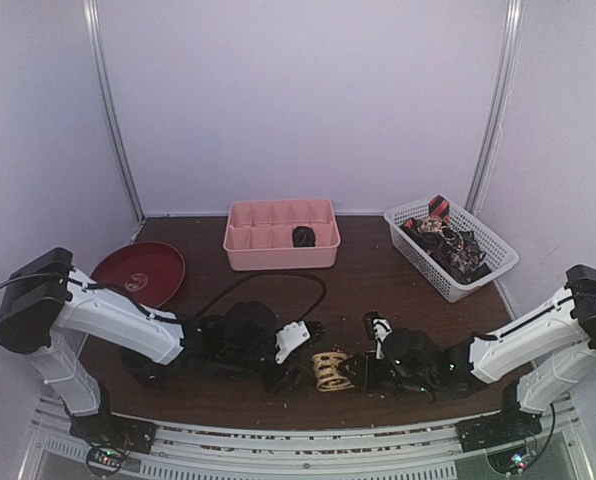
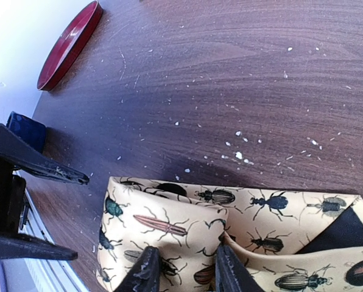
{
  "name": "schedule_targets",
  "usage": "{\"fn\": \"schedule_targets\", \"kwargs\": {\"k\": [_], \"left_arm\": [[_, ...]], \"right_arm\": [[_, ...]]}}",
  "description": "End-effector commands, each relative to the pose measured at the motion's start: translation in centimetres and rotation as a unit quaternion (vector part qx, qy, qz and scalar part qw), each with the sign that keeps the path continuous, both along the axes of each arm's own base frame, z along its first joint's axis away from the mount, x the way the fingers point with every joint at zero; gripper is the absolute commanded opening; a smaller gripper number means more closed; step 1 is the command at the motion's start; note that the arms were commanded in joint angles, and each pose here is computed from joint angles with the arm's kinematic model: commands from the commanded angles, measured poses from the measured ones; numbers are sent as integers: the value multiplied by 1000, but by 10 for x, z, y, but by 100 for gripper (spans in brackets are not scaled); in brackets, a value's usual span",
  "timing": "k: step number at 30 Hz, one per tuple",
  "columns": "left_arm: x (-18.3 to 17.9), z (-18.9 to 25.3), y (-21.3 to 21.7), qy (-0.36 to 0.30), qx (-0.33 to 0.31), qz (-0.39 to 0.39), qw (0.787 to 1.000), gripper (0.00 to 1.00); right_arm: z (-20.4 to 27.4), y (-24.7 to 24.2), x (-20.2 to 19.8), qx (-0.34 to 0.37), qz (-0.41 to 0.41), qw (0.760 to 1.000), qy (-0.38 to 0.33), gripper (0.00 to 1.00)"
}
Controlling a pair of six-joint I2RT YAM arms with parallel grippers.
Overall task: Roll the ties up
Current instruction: Roll the tie at the center of the board.
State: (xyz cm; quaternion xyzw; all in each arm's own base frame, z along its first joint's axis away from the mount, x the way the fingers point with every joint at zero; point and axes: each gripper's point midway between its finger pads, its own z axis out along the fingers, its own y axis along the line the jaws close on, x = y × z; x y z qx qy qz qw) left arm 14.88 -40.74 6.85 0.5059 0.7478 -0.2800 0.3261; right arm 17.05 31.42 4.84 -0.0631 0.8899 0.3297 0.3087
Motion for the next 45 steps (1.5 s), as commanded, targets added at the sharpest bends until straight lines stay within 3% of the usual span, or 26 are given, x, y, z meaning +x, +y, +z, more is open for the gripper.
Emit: {"fn": "schedule_targets", "kwargs": {"k": [1,9,14,21,34,45], "left_arm": [[4,3,2,8,-30,34,999,43],[4,-11,-18,9,-31,7,999,18],[5,-8,-39,8,-34,-19,999,11],[4,7,-55,0,-45,-35,998,10],[-1,2,-62,6,-29,-57,998,18],[1,0,-67,1,-15,-66,998,19]], "right_arm": [[-15,-18,0,-39,-1,999,-8,32],[-12,-23,2,-33,-2,999,-14,32],[-7,-26,3,-28,-4,999,-20,32],[-5,-27,2,-34,3,999,-23,32],[-8,-49,11,-73,-39,996,-34,31],[1,-57,14,-66,-57,995,-46,29]]}}
